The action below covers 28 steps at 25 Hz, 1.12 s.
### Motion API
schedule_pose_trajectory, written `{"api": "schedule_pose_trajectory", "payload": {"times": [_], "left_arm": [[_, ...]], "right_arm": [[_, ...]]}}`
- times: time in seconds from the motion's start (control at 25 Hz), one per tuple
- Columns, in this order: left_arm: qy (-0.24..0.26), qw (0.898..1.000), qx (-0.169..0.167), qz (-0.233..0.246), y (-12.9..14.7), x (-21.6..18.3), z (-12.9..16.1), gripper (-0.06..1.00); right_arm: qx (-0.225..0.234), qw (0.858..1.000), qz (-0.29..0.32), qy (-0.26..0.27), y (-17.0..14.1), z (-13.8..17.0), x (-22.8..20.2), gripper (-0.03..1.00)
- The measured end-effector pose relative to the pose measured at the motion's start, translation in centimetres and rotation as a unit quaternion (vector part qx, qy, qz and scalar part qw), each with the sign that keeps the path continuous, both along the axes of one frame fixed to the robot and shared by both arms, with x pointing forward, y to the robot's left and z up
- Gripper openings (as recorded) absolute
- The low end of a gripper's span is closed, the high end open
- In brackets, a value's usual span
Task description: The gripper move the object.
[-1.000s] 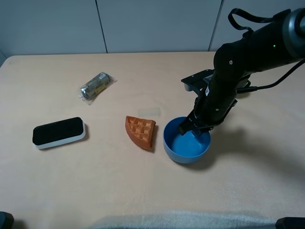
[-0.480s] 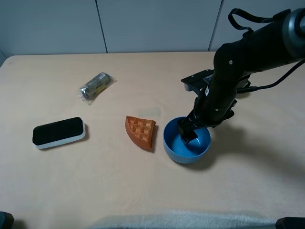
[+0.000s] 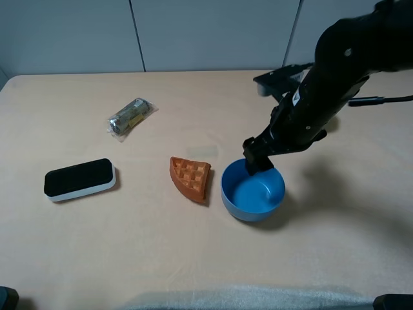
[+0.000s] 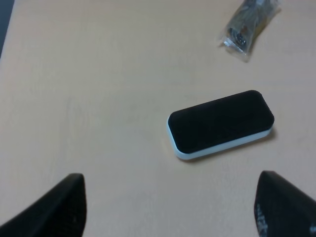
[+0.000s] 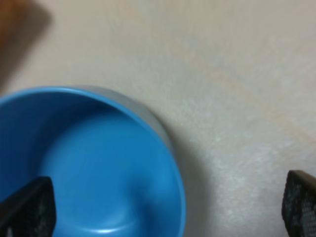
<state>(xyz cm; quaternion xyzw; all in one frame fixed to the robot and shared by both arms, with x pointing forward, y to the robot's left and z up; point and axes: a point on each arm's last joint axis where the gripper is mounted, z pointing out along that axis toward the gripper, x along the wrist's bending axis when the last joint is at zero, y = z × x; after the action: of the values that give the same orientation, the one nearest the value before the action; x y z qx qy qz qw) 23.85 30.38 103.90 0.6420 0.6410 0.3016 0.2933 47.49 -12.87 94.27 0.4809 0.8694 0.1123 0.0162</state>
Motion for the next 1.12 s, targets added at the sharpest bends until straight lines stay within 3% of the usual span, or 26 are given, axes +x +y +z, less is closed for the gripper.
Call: {"api": "schedule_pose_trajectory", "payload": {"times": [0.12,0.16,0.28,0.4,0.56,0.8,0.84,1.0,1.12], "left_arm": [[0.0,1.0,0.0,0.0,0.0,0.0,0.0,0.76],[0.0,1.0,0.0,0.0,0.0,0.0,0.0,0.76],[0.0,1.0,0.0,0.0,0.0,0.0,0.0,0.76],[0.0,1.0,0.0,0.0,0.0,0.0,0.0,0.76],[0.0,1.0,0.0,0.0,0.0,0.0,0.0,0.76],[0.0,1.0,0.0,0.0,0.0,0.0,0.0,0.76],[0.0,1.0,0.0,0.0,0.0,0.0,0.0,0.76],[0.0,1.0,0.0,0.0,0.0,0.0,0.0,0.76],[0.0,1.0,0.0,0.0,0.0,0.0,0.0,0.76]], "right_arm": [[0.035,0.998,0.0,-0.05,-0.5,3.9,-0.8,0.69],[0.063,0.994,-0.014,-0.089,-1.4,6.7,-1.5,0.69],[0.1,0.98,-0.06,-0.16,-3.8,10.9,-2.4,0.69],[0.116,0.954,-0.112,-0.252,-7.3,14.8,-3.4,0.69],[0.092,0.909,-0.184,-0.362,-12.6,18.6,-5.7,0.69],[0.049,0.842,-0.263,-0.468,-17.2,22.0,-10.2,0.69],[0.049,0.842,-0.263,-0.468,-17.2,22.0,-10.2,0.69],[0.047,0.817,-0.273,-0.505,-17.9,23.0,-12.8,0.69],[0.051,0.807,-0.279,-0.518,-18.1,23.3,-14.8,0.69]]}}
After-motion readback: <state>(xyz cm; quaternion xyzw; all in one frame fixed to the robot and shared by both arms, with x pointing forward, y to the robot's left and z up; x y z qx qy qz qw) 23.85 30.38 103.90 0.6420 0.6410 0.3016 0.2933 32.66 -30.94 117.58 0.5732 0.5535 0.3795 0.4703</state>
